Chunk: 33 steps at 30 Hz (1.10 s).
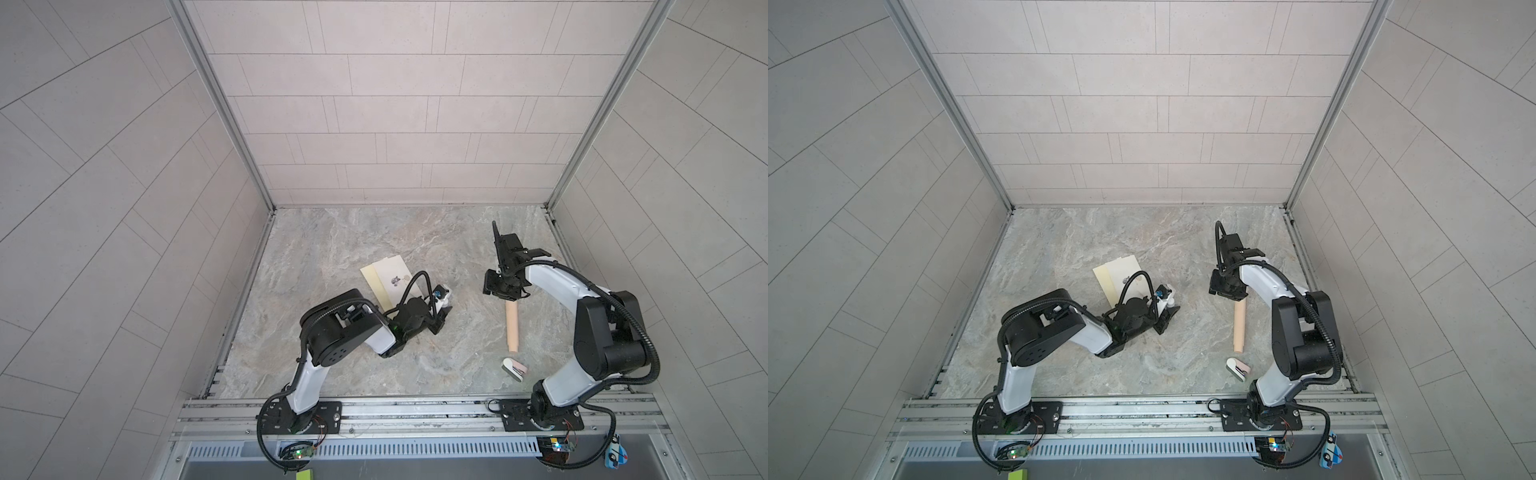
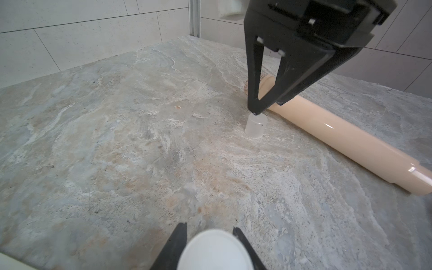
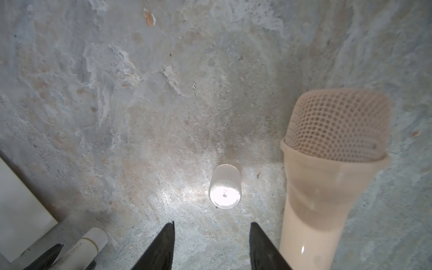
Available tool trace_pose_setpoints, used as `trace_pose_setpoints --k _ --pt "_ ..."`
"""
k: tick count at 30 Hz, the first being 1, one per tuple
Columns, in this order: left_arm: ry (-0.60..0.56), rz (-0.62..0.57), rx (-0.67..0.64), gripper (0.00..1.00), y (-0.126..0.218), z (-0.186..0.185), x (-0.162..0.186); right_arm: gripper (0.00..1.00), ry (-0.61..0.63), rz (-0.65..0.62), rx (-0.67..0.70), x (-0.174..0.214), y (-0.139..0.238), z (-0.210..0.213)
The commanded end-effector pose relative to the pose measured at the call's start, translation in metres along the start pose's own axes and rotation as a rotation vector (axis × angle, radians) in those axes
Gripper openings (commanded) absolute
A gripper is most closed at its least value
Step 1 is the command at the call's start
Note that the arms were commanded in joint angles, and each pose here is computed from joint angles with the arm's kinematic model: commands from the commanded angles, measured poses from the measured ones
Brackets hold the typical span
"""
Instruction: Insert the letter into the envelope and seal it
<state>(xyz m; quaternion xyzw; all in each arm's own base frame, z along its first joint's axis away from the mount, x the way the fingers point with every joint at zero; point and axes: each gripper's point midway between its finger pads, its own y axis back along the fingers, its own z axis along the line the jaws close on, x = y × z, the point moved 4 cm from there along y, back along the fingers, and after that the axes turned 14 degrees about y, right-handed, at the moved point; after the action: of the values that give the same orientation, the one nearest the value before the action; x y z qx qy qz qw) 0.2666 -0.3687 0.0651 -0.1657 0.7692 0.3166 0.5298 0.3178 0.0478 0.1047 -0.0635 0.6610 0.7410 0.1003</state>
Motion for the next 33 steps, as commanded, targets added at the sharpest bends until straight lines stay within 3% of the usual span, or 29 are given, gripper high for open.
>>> trace_pose_setpoints --k 1,3,17,29,33 --pt "0.0 -0.025 0.006 0.4 0.003 -0.003 -0.001 0.54 -0.006 -0.013 0.019 -0.006 0.002 -0.003" --pt "-0.002 -0.027 0.009 0.51 0.004 -0.004 -0.003 0.54 -0.008 -0.005 0.022 -0.005 -0.001 -0.003" --pt "-0.009 -0.058 0.011 0.56 0.013 -0.01 -0.026 0.51 0.003 0.031 0.096 -0.012 -0.025 -0.013" --pt "-0.008 -0.072 0.007 0.57 0.029 -0.011 -0.04 0.36 0.006 0.06 0.082 -0.01 -0.042 -0.013" --pt "0.0 -0.097 0.003 0.57 0.036 -0.012 -0.048 0.25 0.007 0.047 0.083 -0.011 -0.041 -0.013"
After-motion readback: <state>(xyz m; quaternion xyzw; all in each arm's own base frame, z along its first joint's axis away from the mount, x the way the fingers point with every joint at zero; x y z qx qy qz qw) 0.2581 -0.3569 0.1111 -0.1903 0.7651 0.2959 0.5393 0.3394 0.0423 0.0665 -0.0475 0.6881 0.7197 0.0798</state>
